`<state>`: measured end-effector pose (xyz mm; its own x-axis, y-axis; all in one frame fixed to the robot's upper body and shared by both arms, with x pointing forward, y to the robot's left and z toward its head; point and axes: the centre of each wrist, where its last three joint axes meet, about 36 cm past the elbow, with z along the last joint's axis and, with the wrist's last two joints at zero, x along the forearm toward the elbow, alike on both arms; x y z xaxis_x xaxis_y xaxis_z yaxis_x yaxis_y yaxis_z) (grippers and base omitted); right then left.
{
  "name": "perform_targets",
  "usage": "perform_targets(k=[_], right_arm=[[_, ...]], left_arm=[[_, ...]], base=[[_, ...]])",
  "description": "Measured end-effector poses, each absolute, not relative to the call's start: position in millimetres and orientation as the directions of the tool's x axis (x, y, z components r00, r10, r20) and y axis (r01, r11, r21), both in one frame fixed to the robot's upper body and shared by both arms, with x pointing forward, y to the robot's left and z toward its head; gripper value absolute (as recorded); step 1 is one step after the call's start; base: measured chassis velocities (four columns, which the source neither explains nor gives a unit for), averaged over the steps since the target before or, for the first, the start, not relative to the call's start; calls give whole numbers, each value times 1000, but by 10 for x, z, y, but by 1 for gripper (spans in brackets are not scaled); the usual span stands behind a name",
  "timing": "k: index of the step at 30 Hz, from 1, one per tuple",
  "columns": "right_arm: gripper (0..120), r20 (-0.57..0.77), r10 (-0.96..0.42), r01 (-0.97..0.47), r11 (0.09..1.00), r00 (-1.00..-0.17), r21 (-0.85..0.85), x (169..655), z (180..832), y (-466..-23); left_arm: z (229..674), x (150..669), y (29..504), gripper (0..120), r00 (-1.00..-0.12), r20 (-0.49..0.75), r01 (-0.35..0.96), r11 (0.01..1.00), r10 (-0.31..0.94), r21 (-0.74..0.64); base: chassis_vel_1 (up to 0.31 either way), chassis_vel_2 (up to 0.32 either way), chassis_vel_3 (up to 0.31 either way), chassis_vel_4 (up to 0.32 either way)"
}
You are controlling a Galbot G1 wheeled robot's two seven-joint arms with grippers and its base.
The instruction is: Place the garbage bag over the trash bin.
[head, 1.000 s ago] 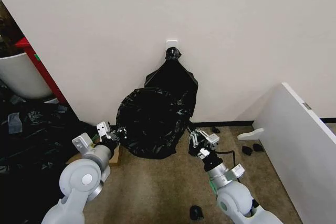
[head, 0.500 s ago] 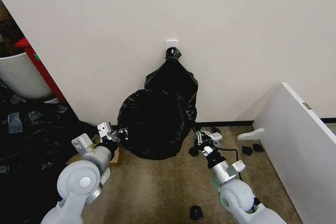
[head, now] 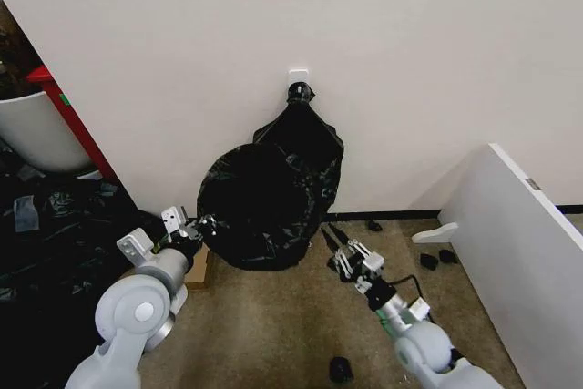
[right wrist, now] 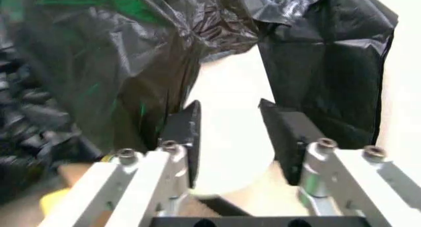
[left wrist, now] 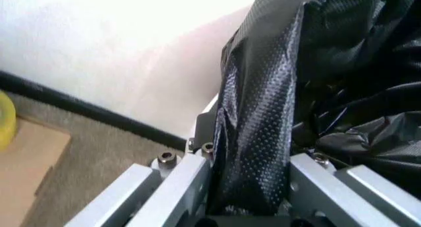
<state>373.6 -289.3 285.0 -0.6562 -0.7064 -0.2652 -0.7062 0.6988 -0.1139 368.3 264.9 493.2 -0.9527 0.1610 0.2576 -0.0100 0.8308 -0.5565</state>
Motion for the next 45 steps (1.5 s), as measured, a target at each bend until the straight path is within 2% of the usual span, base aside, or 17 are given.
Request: perform_targets(k=[1, 4, 5, 6, 8, 10, 11, 13, 16, 18, 21, 22, 25, 29, 41, 45], right_arm=[[42, -277, -715, -715, 689, -642, -120, 3796, 2886, -3044], [53, -354, -681, -700, 708, -641, -95, 3849, 3076, -3132], [61, -391, -655, -686, 724, -647, -76, 3845, 3189, -3092], [61, -391, -655, -686, 724, -647, -76, 3845, 3189, -3092], [67, -434, -600, -652, 757, -672, -37, 3828, 3366, -2994], [77, -465, -497, -586, 808, -733, 60, 3766, 3676, -2770], [77, -465, -497, -586, 808, -733, 60, 3766, 3676, -2770], [87, -447, -398, -520, 833, -801, 191, 3695, 3978, -2571], [98, -406, -377, -507, 814, -832, 285, 3671, 4166, -2489], [99, -407, -397, -525, 806, -822, 273, 3686, 4152, -2503], [100, -393, -528, -618, 772, -753, 148, 3765, 3877, -2637], [100, -393, -528, -618, 772, -753, 148, 3765, 3877, -2637], [100, -343, -602, -653, 756, -722, 46, 3848, 3566, -2753], [100, -305, -651, -674, 738, -695, -38, 3924, 3323, -2823], [100, -240, -692, -665, 721, -681, -192, 3953, 2979, -2863], [100, -216, -650, -600, 758, -729, -257, 4000, 2949, -2921]], left_arm=[[4878, 3713, 2676, 0, -958, 241, -2, 838, 155, -546], [4718, 3771, 2725, 0, -969, 189, 33, 849, 156, -528], [4635, 3790, 2745, 0, -973, 159, 60, 853, 166, -519], [4635, 3790, 2745, 0, -973, 159, 60, 853, 166, -519], [4504, 3807, 2782, 0, -977, 114, 105, 866, 182, -489], [4284, 3824, 2837, 0, -975, 44, 182, 896, 218, -405], [4284, 3824, 2837, 0, -975, 44, 182, 896, 218, -405], [4009, 3859, 2906, 0, -964, -24, 260, 924, 264, -280], [3508, 3989, 3183, 0, -901, -116, 427, 901, 418, -70], [3406, 4018, 3255, 0, -879, -126, 467, 884, 460, -30], [3186, 4103, 3486, 0, -790, -163, 590, 805, 592, 66], [3186, 4103, 3486, 0, -790, -163, 590, 805, 592, 66], [3119, 4155, 3604, 0, -708, -181, 672, 730, 682, 125], [3121, 4197, 3680, 0, -644, -187, 724, 670, 742, 163], [3194, 4207, 3690, 0, -586, -201, 771, 616, 785, 162], [3224, 4183, 3649, 0, -571, -206, 782, 603, 795, 158]], base=[[0, 0, 0, 0], [0, 0, 0, 0], [0, 0, 0, 0], [0, 0, 0, 0], [0, 0, 0, 0], [0, 0, 0, 0], [0, 0, 0, 0], [0, 0, 0, 0], [0, 0, 0, 0], [0, 0, 0, 0], [0, 0, 0, 0], [0, 0, 0, 0], [0, 0, 0, 0], [0, 0, 0, 0], [0, 0, 0, 0], [0, 0, 0, 0]])
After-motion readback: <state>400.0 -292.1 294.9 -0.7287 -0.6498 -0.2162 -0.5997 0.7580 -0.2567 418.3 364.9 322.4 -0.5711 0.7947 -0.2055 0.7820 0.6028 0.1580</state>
